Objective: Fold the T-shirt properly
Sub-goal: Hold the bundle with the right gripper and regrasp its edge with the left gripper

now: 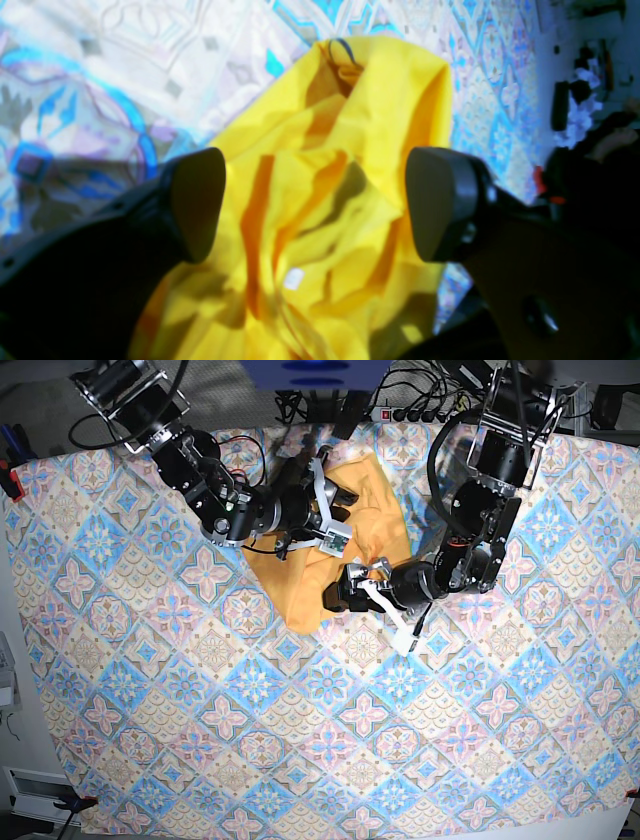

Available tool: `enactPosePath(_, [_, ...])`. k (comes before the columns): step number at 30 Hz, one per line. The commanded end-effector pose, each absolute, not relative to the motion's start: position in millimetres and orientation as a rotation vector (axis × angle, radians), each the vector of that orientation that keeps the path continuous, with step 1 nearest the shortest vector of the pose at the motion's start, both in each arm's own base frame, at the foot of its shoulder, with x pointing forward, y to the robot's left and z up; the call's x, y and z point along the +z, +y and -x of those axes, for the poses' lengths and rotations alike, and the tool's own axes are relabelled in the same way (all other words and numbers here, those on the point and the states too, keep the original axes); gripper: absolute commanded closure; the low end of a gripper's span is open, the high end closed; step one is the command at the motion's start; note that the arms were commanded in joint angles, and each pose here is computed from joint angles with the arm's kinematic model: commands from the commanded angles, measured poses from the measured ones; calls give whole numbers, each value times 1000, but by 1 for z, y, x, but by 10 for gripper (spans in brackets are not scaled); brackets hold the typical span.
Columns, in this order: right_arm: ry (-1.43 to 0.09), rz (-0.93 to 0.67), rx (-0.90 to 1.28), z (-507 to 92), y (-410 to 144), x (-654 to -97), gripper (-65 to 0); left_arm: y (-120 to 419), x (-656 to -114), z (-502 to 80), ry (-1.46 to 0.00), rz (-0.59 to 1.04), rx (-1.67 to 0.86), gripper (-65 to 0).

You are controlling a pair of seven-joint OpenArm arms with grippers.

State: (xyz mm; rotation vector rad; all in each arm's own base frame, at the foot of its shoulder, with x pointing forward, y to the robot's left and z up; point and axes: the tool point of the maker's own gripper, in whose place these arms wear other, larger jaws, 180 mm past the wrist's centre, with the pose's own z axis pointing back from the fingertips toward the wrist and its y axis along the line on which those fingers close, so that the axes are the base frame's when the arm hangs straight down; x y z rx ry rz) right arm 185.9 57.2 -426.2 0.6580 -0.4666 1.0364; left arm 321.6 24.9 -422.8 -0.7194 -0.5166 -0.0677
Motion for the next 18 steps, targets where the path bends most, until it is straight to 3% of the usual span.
enactPosePath(1, [-513,-677,1038,-195,62,-415,-174,24,-413,-332,-549,734,-72,-553])
enactPosePath(12, [-518,-678,1039,-195,63,-413,-174,16,-434,-326,-469,704,-118,-529])
enactPosePath(15, [-523,-680,1041,-195,64,-412,-174,16,-433,-328,-473,703,-119,-412])
enactPosePath(18, [-523,-680,1041,-195,64,-412,-174,16,-432,-329,-476,703,-118,-244])
